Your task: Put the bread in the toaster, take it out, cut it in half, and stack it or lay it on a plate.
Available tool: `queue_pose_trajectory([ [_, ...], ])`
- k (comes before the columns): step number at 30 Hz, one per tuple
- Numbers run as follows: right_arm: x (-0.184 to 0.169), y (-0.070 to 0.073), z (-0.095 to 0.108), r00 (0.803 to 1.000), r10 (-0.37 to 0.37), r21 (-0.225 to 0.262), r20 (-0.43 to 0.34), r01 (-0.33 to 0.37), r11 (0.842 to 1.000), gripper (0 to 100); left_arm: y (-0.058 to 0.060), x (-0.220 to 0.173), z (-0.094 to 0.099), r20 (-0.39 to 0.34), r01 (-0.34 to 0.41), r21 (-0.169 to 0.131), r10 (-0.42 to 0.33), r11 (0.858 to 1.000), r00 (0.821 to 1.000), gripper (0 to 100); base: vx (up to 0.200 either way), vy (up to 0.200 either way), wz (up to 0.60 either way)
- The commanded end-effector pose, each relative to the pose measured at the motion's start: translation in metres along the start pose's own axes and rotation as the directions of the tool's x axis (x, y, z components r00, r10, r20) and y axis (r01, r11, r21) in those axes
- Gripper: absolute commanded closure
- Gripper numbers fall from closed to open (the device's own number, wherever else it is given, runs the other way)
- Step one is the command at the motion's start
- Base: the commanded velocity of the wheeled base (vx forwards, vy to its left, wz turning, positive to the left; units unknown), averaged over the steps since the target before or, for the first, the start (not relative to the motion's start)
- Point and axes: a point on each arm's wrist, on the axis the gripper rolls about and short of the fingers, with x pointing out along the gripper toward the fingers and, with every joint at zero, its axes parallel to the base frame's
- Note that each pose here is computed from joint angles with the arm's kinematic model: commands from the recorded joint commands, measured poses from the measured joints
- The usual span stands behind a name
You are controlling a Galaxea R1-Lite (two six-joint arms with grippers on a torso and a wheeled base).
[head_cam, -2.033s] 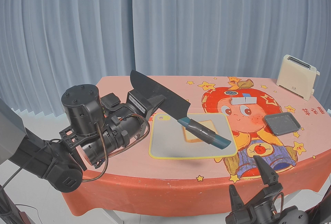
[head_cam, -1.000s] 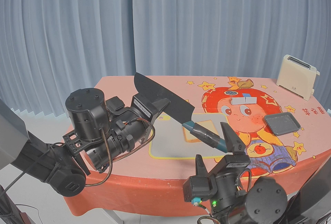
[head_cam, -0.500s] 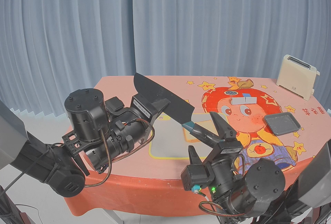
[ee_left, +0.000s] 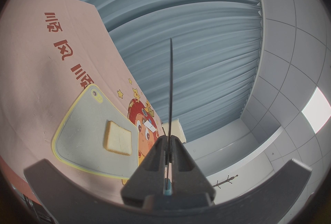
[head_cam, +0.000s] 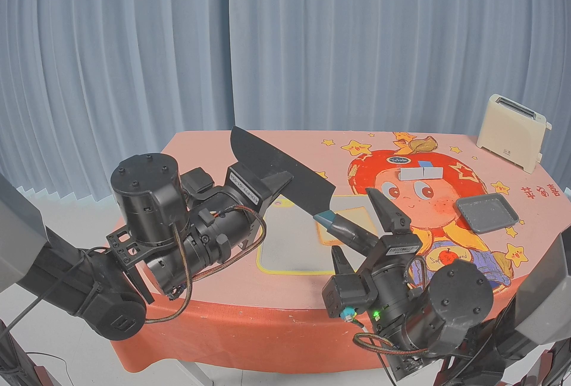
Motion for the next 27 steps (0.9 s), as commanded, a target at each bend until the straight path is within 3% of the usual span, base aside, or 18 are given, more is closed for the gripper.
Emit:
queue_pose_trajectory([
  [1, 0.003, -0.002, -0.002, 1.000, -0.012, 0.011, -0.005, 0.012, 1.000, 0, -0.001, -0.001, 0.000, 0.000, 0.002, -0.001, -0.002, 1.000, 1.000, 100, 0.000, 0.000, 0.00],
  [15, 0.007, 0.001, -0.002, 1.000, -0.007, 0.008, 0.004, 0.007, 1.000, 0, 0.000, -0.002, -0.005, -0.021, -0.003, -0.001, 0.003, 1.000, 1.000, 100, 0.000, 0.000, 0.00],
  [16, 0.008, 0.001, -0.002, 1.000, -0.006, 0.007, 0.004, 0.006, 1.000, 100, -0.001, -0.002, -0.008, -0.029, -0.002, 0.000, 0.002, 1.000, 1.000, 100, 0.000, 0.000, 0.00],
  [27, 0.006, 0.002, -0.002, 1.000, -0.003, 0.005, 0.008, 0.003, 1.000, 100, -0.001, -0.003, -0.012, -0.042, 0.000, 0.000, 0.000, 1.000, 0.999, 100, 0.000, 0.000, 0.00],
])
